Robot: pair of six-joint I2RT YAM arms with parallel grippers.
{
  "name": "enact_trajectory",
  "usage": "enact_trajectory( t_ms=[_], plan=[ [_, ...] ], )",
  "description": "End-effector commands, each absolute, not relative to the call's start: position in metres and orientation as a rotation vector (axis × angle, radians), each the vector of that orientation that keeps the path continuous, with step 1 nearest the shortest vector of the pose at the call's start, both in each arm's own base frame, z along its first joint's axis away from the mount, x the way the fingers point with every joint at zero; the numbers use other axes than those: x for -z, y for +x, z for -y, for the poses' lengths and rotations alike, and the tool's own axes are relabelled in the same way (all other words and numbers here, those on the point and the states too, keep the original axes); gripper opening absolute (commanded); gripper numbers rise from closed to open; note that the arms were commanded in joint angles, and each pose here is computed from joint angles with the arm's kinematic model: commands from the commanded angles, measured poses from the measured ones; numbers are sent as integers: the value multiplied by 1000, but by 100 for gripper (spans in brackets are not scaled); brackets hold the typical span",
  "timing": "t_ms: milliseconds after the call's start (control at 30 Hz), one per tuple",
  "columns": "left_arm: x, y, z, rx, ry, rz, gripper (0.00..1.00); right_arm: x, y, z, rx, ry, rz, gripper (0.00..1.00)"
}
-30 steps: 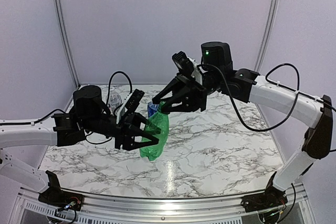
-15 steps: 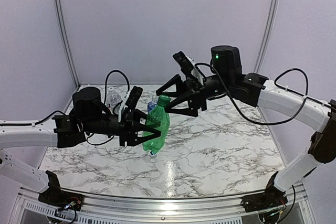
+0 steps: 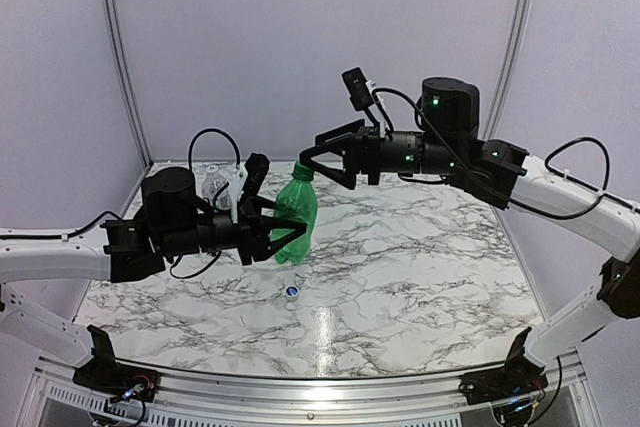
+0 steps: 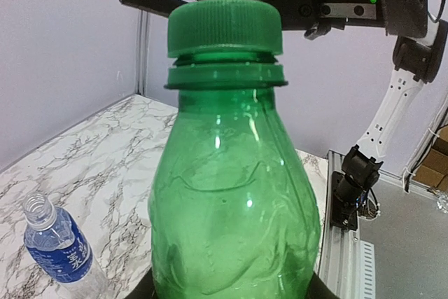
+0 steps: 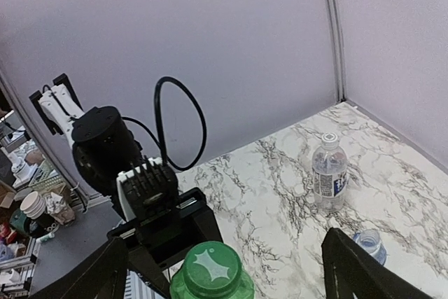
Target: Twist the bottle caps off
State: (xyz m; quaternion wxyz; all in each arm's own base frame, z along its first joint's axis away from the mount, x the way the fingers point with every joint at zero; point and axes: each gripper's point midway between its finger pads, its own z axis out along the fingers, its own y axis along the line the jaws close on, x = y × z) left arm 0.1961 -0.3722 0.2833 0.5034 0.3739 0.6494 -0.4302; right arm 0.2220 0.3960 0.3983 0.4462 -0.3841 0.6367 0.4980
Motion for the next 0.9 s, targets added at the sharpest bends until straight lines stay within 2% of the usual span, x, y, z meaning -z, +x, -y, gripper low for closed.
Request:
enact_trajectory(
  t_ms=[0, 200, 367, 567, 667, 733, 867],
  plan=[
    [-293, 208, 373, 963, 862, -1565, 6, -397, 242, -405, -1176, -830, -1643, 87],
    [-292, 210, 374, 943, 865, -1571, 6, -389, 239, -414, -1203, -856, -1651, 74],
    [-290, 209, 374, 938, 869, -1576, 5, -389, 236, -417, -1229, -876, -1638, 57],
    [-289, 210, 373, 931, 870, -1578, 5, -387, 233, -420, -1253, -889, -1628, 24],
    [-290, 210, 372, 926, 863, -1576, 5, -387, 232, -419, -1259, -894, -1625, 13],
    [-292, 211, 370, 920, 854, -1574, 4, -387, 229, -419, -1265, -903, -1612, 1],
    [-297, 204, 369, 944, 875, -1551, 3, -392, 219, -416, -1264, -989, -1535, 0]
  ],
)
